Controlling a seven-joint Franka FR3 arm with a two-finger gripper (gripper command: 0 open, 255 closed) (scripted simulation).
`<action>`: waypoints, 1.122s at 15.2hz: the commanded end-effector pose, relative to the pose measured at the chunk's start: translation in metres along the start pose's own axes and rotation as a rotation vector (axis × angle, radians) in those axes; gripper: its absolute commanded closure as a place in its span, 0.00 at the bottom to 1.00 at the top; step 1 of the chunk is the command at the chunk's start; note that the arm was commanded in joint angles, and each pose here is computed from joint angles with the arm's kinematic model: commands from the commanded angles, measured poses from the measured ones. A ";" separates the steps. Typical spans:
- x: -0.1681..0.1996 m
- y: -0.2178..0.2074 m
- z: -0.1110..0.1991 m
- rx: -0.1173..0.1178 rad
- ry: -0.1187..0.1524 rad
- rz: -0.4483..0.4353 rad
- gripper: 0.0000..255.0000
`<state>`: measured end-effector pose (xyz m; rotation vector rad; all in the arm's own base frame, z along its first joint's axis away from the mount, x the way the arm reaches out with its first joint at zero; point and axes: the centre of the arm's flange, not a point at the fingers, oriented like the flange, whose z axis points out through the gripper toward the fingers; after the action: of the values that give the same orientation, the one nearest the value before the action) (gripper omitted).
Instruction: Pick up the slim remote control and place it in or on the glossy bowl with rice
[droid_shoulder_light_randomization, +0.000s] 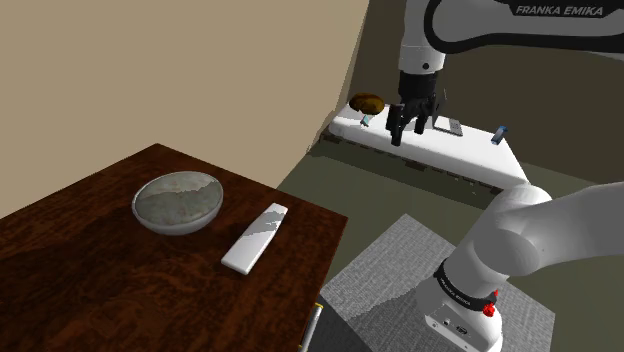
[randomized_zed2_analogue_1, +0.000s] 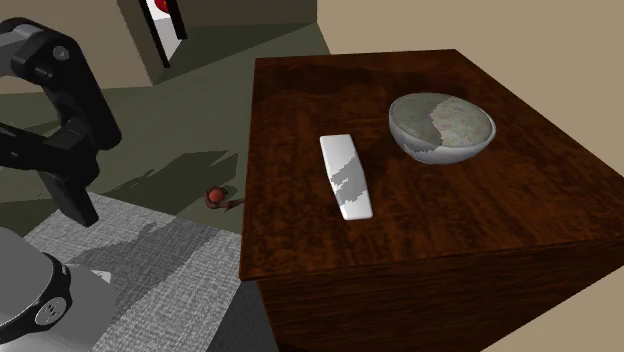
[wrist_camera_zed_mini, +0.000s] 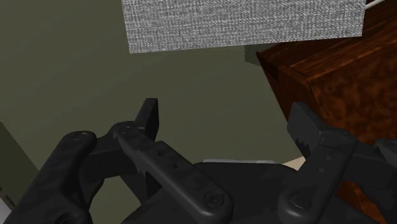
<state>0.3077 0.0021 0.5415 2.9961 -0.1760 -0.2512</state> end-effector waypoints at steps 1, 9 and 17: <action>0.000 0.000 0.000 0.000 0.000 0.000 0.00; -0.017 -0.091 0.035 0.051 0.015 0.253 0.00; -0.010 -0.185 0.066 0.101 0.030 0.506 0.00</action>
<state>0.3060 0.1658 0.4574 2.9309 -0.8885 -0.1512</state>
